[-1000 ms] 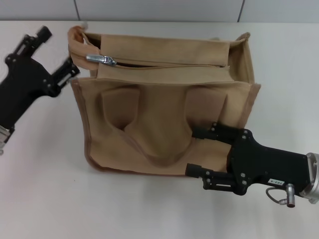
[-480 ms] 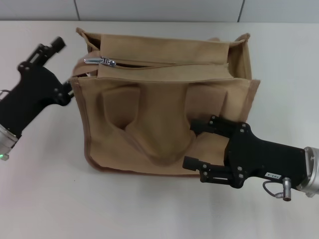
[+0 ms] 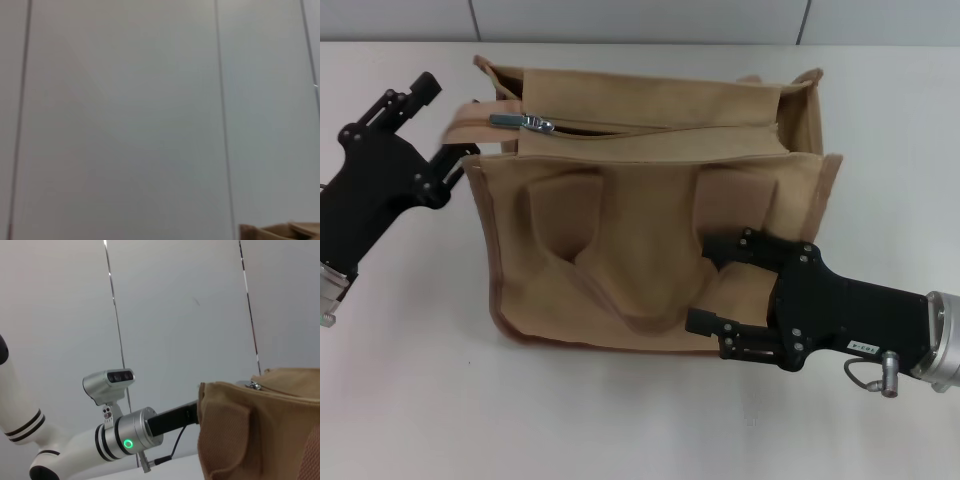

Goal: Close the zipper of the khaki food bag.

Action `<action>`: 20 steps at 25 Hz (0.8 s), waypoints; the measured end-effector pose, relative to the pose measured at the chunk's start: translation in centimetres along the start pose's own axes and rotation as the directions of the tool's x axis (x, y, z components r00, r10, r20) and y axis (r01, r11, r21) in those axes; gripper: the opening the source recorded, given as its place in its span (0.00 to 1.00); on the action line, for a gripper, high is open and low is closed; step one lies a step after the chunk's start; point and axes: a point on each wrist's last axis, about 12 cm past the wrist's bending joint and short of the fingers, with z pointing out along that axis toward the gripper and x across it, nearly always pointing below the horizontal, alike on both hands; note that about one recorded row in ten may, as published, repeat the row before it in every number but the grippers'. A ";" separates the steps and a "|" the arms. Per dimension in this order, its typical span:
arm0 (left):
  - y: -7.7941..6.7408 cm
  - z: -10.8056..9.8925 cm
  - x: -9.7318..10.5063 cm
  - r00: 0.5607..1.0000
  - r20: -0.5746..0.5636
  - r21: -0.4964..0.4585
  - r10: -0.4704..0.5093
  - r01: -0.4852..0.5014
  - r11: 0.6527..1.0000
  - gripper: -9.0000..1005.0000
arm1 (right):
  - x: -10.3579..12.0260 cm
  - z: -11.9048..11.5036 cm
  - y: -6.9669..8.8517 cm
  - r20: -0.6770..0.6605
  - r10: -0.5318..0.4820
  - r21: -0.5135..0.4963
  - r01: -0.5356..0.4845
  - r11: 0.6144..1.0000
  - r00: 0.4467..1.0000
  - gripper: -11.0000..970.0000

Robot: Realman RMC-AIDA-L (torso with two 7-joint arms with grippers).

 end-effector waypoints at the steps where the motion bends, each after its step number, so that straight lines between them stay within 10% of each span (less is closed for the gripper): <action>1: 0.1 0.0 0.0 1.000 0.005 -0.014 -0.004 0.004 1.000 0.79 | 0.0 0.0 0.0 -0.002 0.000 0.002 0.000 1.000 1.000 0.82; 15: -0.2 -1.0 0.2 1.000 0.014 -0.066 -0.023 0.024 0.998 0.13 | -0.1 0.3 -0.2 -0.003 -0.006 -0.002 0.006 1.000 1.000 0.82; 20: -0.2 -1.3 0.2 1.000 0.016 -0.069 -0.027 0.028 0.997 0.03 | -0.1 0.3 -0.2 -0.003 -0.008 -0.004 0.008 1.000 1.000 0.82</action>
